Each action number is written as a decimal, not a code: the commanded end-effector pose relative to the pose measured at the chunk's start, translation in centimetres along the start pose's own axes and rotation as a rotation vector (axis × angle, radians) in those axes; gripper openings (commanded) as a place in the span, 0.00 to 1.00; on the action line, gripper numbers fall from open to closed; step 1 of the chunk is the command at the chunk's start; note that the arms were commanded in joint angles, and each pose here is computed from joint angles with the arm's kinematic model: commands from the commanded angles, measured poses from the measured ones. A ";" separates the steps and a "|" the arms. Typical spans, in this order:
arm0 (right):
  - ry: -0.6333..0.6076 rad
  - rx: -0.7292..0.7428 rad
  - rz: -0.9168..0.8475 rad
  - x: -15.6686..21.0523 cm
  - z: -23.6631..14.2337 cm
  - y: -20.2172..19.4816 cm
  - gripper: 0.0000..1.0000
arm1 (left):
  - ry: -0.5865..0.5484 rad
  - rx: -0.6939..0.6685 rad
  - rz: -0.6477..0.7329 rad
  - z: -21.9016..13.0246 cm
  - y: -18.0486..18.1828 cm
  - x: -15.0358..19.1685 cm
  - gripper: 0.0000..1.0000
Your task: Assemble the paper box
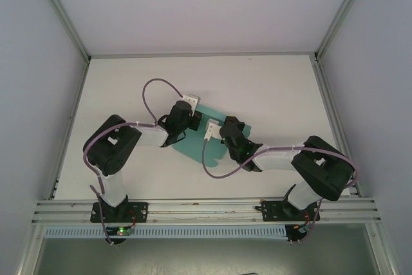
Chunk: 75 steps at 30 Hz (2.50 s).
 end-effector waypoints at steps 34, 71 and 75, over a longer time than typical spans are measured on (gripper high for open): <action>-0.517 0.094 0.631 -0.4 -10.7 -12.7 0.98 | -0.103 -0.350 -0.170 -9.7 4.4 -5.0 0.00; -0.407 0.332 1.221 -5.0 0.7 -11.9 0.98 | -0.108 -0.150 -0.279 -10.5 1.8 -5.6 0.00; -0.370 0.224 1.206 -3.9 -0.6 -10.6 0.98 | -0.147 -0.188 -0.302 -11.1 2.4 -5.8 0.00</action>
Point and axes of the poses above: each hand's point on the last joint's axis, 136 mm out from that joint toward the fingers, its own z axis out along the fingers, its own y axis along the line the jaws close on, x = y × z, the point moved 5 cm from there along -z, back along the fingers, and after that the axes turned 10 degrees about -z, right-handed, at the moved point
